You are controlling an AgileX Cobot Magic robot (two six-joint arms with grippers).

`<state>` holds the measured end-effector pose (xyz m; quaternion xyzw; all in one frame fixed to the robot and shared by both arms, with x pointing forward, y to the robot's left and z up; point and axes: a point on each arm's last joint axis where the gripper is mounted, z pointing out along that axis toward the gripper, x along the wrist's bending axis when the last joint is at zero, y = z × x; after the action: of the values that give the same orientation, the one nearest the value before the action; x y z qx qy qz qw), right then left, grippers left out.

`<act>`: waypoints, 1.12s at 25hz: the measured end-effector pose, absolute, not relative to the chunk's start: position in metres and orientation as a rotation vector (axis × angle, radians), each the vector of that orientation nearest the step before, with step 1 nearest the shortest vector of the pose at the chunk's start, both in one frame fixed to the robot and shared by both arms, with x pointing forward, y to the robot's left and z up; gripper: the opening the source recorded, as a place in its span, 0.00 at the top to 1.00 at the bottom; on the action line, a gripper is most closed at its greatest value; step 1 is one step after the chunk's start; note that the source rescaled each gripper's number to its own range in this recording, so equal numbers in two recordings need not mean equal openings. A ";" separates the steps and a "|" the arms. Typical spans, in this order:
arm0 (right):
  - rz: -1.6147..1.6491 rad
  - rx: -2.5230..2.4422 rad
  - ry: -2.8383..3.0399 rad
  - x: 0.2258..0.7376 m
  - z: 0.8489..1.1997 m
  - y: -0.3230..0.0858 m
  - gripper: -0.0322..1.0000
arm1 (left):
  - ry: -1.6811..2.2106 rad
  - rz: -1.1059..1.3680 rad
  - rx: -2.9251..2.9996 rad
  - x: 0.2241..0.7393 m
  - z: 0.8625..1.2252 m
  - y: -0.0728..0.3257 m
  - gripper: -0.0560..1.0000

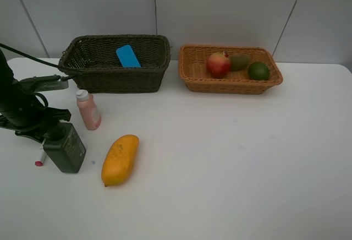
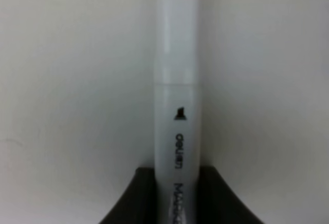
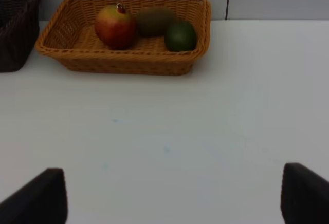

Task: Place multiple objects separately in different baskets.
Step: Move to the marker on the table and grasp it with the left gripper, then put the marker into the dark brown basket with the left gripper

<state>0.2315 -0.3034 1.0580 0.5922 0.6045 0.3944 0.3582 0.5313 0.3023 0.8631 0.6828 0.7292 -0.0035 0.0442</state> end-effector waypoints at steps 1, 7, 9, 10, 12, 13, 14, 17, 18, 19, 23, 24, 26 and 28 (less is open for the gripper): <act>1.018 1.528 1.560 0.231 1.058 -0.303 0.00 | 2.229 -0.011 2.087 0.531 0.863 0.302 0.94; 1.018 1.528 1.560 0.231 1.058 -0.303 0.00 | 2.230 -0.014 2.087 0.531 0.863 0.302 0.94; 1.018 1.528 1.560 0.231 1.058 -0.303 0.00 | 2.231 -0.015 2.086 0.531 0.863 0.302 0.94; 1.018 1.528 1.560 0.231 1.058 -0.303 0.00 | 2.232 -0.018 2.087 0.531 0.863 0.302 0.94; 1.018 1.528 1.560 0.231 1.058 -0.303 0.00 | 2.236 -0.029 2.088 0.531 0.863 0.302 0.94; 1.018 1.528 1.560 0.231 1.058 -0.303 0.00 | 2.240 -0.039 2.092 0.530 0.864 0.302 0.94; 1.018 1.528 1.560 0.231 1.058 -0.303 0.00 | 2.244 -0.052 2.097 0.529 0.864 0.302 0.94; 1.018 1.528 1.560 0.231 1.058 -0.303 0.00 | 2.255 -0.095 2.112 0.525 0.869 0.301 0.94; 1.018 1.528 1.560 0.231 1.058 -0.303 0.00 | 2.256 -0.106 2.116 0.525 0.873 0.301 0.94; 1.018 1.528 1.560 0.231 1.058 -0.303 0.00 | 2.251 -0.102 2.114 0.526 0.878 0.301 0.94; 1.018 1.528 1.560 0.231 1.058 -0.303 0.00 | 2.215 -0.057 2.096 0.535 0.907 0.300 0.94; 1.018 1.528 1.560 0.231 1.058 -0.303 0.00 | 2.209 -0.055 2.096 0.537 0.913 0.300 0.94; 1.018 1.528 1.560 0.231 1.058 -0.303 0.00 | 2.191 -0.039 2.091 0.542 0.929 0.300 0.94; 1.018 1.528 1.560 0.231 1.058 -0.303 0.00 | 2.177 -0.031 2.089 0.547 0.943 0.299 0.94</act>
<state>0.2315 -0.3034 1.0580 0.5922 0.6045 0.3944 0.3582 0.5467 0.2994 0.9432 0.6910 0.7201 -0.0104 0.0620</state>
